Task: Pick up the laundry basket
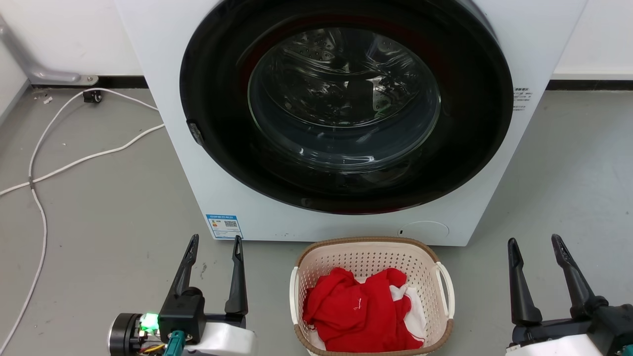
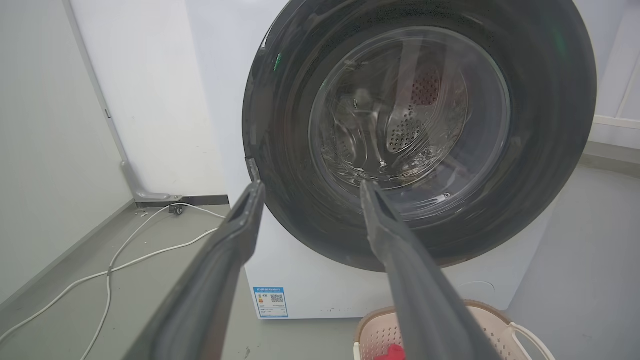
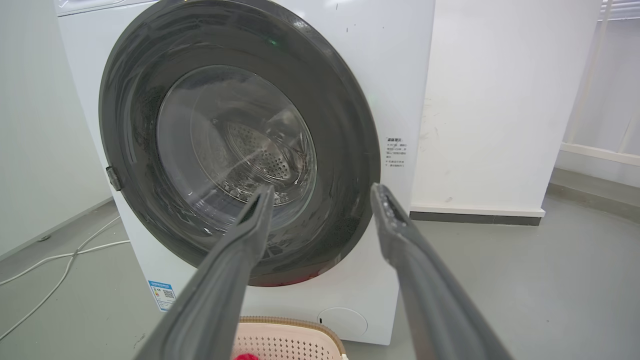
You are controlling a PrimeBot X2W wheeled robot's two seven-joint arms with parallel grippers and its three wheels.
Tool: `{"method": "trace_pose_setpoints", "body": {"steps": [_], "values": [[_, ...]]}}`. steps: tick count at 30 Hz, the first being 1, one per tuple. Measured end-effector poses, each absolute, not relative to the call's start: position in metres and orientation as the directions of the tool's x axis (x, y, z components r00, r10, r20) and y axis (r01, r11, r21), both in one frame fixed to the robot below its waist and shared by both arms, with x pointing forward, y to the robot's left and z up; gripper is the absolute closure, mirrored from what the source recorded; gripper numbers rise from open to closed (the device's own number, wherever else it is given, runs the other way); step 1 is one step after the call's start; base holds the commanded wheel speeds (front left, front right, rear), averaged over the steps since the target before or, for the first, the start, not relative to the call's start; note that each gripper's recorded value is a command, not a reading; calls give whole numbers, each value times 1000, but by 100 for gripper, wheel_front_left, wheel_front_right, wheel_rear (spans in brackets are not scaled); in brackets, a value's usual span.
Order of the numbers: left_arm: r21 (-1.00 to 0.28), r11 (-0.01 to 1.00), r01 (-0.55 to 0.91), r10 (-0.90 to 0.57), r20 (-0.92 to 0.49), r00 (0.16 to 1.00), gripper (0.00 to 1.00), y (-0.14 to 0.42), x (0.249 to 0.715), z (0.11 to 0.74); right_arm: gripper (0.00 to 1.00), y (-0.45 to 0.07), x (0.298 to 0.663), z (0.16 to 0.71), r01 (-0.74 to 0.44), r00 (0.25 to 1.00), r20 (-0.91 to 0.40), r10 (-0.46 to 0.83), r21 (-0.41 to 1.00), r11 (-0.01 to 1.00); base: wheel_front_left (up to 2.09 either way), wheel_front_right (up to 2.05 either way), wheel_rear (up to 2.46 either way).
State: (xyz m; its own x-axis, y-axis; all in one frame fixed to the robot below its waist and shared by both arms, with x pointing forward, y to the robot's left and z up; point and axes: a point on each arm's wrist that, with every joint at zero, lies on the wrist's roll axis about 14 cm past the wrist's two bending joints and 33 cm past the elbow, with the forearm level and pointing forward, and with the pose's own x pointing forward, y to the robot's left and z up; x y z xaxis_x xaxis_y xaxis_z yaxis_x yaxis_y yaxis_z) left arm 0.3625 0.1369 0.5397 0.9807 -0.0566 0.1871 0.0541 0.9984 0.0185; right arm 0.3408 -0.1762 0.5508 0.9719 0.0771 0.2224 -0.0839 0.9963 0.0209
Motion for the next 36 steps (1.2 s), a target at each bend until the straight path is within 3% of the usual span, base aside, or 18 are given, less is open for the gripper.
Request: {"method": "trace_pose_setpoints", "body": {"steps": [18,23,36], "values": [[27,998,52,-56,170,984,0,137,364,534,0,-176,341,547,-82,975,210,76,20,996,0,0,0],[27,997,70,-73,136,988,0,134,368,523,0,-181,344,528,-67,986,151,67,-4,998,0,0,0],[10,979,202,-201,-51,978,0,107,431,456,0,-207,410,466,-14,999,-36,10,-110,994,0,0,0]]}}
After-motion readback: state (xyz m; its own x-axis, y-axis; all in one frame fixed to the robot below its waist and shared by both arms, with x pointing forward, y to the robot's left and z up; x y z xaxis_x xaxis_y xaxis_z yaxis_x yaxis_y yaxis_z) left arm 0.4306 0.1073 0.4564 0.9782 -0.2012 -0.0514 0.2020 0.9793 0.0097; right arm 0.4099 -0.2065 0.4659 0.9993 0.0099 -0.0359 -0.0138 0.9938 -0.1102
